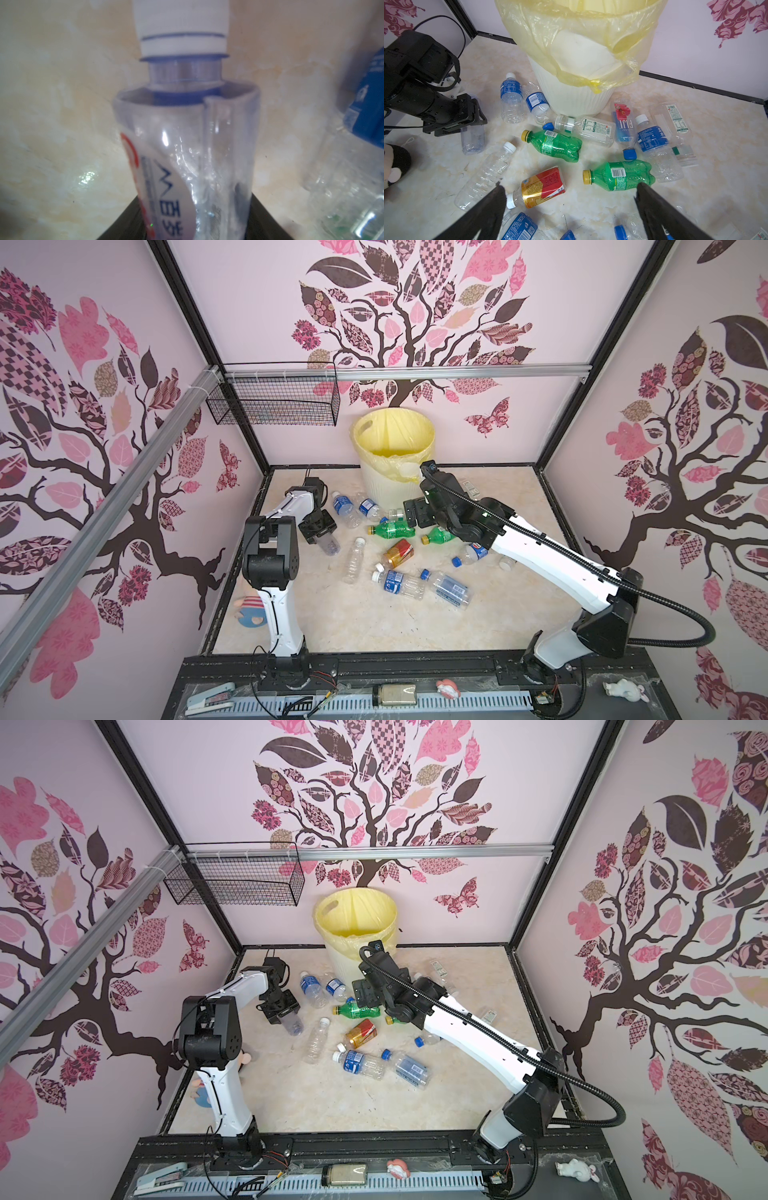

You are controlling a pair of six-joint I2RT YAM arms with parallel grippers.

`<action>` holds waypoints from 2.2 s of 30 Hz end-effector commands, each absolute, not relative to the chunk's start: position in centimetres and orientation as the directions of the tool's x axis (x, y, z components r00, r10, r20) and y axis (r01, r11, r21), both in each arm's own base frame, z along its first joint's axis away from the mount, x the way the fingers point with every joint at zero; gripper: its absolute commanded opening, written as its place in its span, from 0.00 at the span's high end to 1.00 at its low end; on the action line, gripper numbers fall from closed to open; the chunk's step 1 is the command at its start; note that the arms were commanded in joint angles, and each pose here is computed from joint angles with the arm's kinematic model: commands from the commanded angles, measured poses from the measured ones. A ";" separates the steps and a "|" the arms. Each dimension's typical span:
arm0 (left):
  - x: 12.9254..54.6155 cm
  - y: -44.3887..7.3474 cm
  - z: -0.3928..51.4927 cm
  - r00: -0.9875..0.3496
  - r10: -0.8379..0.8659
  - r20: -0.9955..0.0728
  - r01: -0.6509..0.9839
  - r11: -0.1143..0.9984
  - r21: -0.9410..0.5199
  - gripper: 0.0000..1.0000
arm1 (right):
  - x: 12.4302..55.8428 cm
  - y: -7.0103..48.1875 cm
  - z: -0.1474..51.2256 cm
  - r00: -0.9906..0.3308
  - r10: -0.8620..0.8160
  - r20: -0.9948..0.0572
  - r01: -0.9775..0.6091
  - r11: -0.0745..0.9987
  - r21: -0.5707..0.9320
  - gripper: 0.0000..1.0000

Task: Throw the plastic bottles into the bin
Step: 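Lift the purple-label bottle with left gripper toward the right gripper, then grasp the bottle with right gripper while left gripper opens and releases it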

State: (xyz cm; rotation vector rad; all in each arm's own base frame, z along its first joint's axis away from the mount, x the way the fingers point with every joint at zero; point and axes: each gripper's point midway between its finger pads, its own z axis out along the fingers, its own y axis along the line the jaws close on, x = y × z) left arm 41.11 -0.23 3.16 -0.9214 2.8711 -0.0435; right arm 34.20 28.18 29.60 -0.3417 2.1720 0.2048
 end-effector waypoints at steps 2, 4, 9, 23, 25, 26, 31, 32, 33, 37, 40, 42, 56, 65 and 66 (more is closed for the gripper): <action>41.6 0.2 3.1 -0.810 -0.576 -0.110 -0.570 0.817 -0.085 0.46 | 34.7 29.1 29.8 -0.555 -0.186 -0.811 -0.335 0.942 0.013 0.00; 41.7 -0.1 3.4 -0.808 -0.578 -0.114 -0.567 0.816 -0.112 0.48 | 34.8 29.2 29.7 -0.557 -0.191 -0.808 -0.338 0.941 0.011 0.00; 41.7 -0.8 4.3 -0.804 -0.583 -0.119 -0.562 0.810 -0.171 0.51 | 35.0 29.4 29.0 -0.560 -0.213 -0.801 -0.344 0.939 -0.009 0.00; 41.3 -8.4 14.7 -0.809 -0.564 -0.166 -0.433 0.764 -0.479 0.51 | 33.8 32.8 30.1 -0.603 -0.205 -0.771 -0.479 0.866 0.144 0.01; 40.9 -9.4 16.8 -0.802 -0.572 -0.175 -0.415 0.743 -0.524 0.51 | 33.5 33.7 30.2 -0.625 -0.195 -0.756 -0.505 0.839 0.202 0.00; 40.6 -10.0 17.7 -0.798 -0.578 -0.173 -0.410 0.730 -0.547 0.51 | 33.4 34.0 30.3 -0.639 -0.184 -0.747 -0.513 0.825 0.235 0.01; 39.5 -12.4 21.4 -0.800 -0.583 -0.142 -0.374 0.669 -0.642 0.50 | 33.7 34.9 30.1 -0.700 -0.152 -0.698 -0.513 0.788 0.342 0.01; 39.4 -13.0 22.2 -0.798 -0.587 -0.138 -0.366 0.654 -0.662 0.50 | 33.7 35.1 30.0 -0.707 -0.150 -0.691 -0.512 0.783 0.353 0.00; 39.3 -13.5 22.8 -0.797 -0.590 -0.131 -0.362 0.640 -0.677 0.50 | 33.8 35.3 29.9 -0.712 -0.148 -0.686 -0.512 0.778 0.363 0.01; 39.0 -16.0 25.6 -0.806 -0.577 -0.131 -0.312 0.602 -0.735 0.50 | 33.8 36.6 29.7 -0.732 -0.140 -0.667 -0.519 0.748 0.413 0.00; 38.9 -16.7 27.1 -0.798 -0.590 -0.123 -0.304 0.571 -0.763 0.49 | 33.5 37.5 29.4 -0.761 -0.129 -0.636 -0.514 0.718 0.470 0.00; 39.1 -16.7 27.8 -0.788 -0.603 -0.126 -0.300 0.554 -0.776 0.49 | 33.3 38.0 29.0 -0.776 -0.126 -0.618 -0.510 0.701 0.498 0.01; 38.5 -18.2 30.8 -0.797 -0.597 -0.092 -0.276 0.496 -0.823 0.49 | 33.2 39.7 27.4 -0.806 -0.118 -0.581 -0.506 0.647 0.571 0.07; 37.7 -18.7 31.1 -0.803 -0.590 -0.084 -0.274 0.490 -0.828 0.49 | 34.3 40.3 27.4 -0.810 -0.088 -0.580 -0.489 0.648 0.584 0.20; 37.7 -18.7 31.1 -0.804 -0.588 -0.086 -0.271 0.491 -0.828 0.49 | 34.4 40.3 27.5 -0.809 -0.081 -0.582 -0.487 0.648 0.586 0.21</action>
